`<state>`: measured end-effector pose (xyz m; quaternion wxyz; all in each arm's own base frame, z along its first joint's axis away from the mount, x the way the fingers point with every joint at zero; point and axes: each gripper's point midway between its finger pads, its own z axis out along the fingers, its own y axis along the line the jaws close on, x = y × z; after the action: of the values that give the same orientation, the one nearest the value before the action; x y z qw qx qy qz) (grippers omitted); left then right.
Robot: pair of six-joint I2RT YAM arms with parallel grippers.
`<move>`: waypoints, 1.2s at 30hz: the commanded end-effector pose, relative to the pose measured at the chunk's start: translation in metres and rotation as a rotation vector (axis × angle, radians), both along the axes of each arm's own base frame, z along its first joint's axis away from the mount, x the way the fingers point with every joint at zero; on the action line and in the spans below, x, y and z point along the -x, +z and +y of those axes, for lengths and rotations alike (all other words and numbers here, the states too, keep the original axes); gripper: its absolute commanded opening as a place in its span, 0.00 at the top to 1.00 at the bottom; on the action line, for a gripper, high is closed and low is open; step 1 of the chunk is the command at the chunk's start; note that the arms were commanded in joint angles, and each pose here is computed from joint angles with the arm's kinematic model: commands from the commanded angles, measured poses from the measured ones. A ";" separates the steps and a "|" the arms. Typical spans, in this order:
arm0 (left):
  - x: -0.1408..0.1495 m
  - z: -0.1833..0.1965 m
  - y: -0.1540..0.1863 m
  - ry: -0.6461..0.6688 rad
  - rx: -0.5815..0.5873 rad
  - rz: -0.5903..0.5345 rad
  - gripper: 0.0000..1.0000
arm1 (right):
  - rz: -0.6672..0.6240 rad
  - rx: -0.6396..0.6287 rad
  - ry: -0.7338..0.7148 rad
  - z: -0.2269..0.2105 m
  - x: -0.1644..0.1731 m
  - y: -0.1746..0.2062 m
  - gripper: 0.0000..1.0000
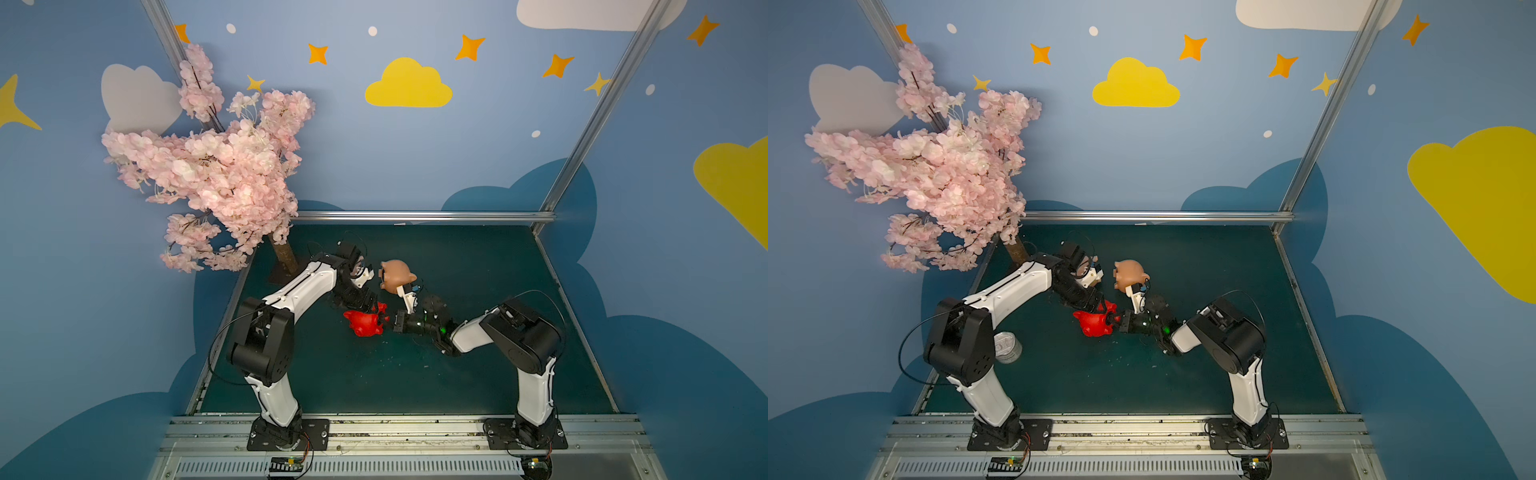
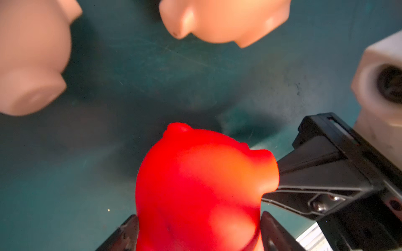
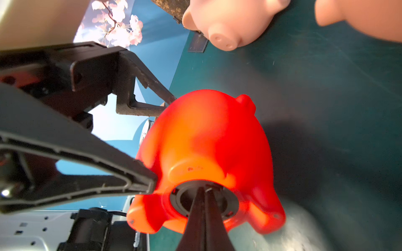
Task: Close piggy banks
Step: Hold the piggy bank at the center of the board.
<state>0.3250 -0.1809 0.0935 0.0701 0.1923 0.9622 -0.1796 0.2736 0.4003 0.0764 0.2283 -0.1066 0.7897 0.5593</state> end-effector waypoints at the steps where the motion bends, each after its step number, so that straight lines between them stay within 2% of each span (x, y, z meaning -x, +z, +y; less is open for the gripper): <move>1: 0.037 -0.002 -0.029 -0.060 -0.044 0.143 0.17 | 0.085 0.012 -0.033 0.006 -0.008 -0.005 1.00; 15: 0.036 -0.002 -0.026 -0.066 -0.044 0.132 0.17 | 0.174 0.045 -0.091 -0.005 -0.009 -0.009 1.00; 24: 0.035 -0.005 -0.023 -0.066 -0.025 0.116 0.18 | 0.272 0.017 -0.094 -0.003 -0.008 -0.015 1.00; 36: 0.034 -0.007 -0.020 -0.063 -0.015 0.109 0.17 | 0.275 0.036 -0.098 -0.006 -0.008 -0.009 1.00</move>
<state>0.3289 -0.1826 0.0934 0.0861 0.2009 0.9610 -0.1693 0.2768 0.3984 0.0761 0.1461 -0.0109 0.8105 0.5672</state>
